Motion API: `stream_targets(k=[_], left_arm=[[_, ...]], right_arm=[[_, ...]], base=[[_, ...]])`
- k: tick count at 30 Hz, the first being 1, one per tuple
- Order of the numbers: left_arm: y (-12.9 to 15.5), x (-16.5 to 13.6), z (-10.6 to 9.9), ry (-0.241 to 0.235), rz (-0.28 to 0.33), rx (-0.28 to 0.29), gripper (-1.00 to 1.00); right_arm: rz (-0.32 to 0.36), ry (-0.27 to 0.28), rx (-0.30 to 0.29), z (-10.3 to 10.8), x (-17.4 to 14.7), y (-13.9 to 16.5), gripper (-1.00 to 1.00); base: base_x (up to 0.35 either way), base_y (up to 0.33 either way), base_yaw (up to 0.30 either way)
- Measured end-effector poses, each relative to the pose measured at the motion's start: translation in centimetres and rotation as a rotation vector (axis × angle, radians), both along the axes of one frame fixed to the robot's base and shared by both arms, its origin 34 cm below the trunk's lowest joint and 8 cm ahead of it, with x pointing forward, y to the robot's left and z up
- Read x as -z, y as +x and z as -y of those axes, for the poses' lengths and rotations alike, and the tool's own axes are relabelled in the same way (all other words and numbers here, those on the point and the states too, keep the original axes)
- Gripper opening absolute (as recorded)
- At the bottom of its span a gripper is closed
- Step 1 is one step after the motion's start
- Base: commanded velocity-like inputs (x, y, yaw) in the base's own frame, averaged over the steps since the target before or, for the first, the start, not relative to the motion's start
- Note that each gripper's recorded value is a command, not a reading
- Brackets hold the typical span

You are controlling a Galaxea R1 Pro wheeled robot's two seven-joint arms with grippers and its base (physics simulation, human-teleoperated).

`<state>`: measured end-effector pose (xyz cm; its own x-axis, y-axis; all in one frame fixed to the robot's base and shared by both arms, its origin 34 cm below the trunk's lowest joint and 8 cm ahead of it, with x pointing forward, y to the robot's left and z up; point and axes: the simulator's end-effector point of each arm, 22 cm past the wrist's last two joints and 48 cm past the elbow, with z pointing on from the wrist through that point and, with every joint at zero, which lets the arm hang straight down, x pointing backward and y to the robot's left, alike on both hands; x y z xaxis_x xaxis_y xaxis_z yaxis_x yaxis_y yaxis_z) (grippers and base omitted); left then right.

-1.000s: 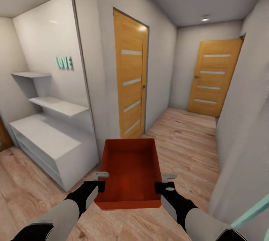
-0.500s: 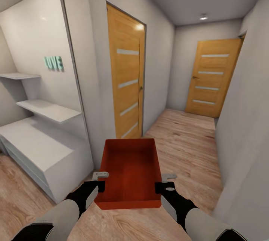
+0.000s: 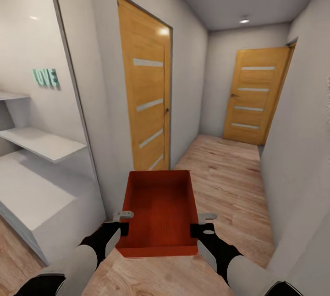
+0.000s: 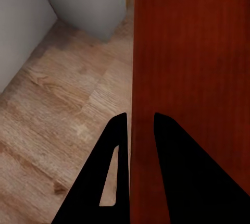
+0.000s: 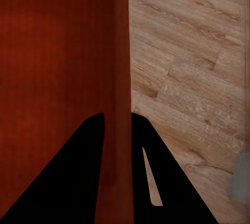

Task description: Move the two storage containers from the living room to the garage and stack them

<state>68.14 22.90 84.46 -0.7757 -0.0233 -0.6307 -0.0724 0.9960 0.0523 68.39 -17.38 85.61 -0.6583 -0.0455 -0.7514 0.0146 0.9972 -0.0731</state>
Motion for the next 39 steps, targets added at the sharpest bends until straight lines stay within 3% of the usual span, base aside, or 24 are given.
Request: stream_targets(k=[29,39], left_arm=[[0.0,0.0,0.0,0.0,0.0,0.0,-1.0],[0.0,0.0,-0.02,0.0,0.0,0.0,-1.0]], right_arm=[[0.0,0.0,0.0,0.0,0.0,0.0,-1.0],[0.0,0.0,-0.001,-0.02,-0.01,0.01,-1.0]], base=[[0.324,0.0,-0.241],[0.324,0.0,-0.033]])
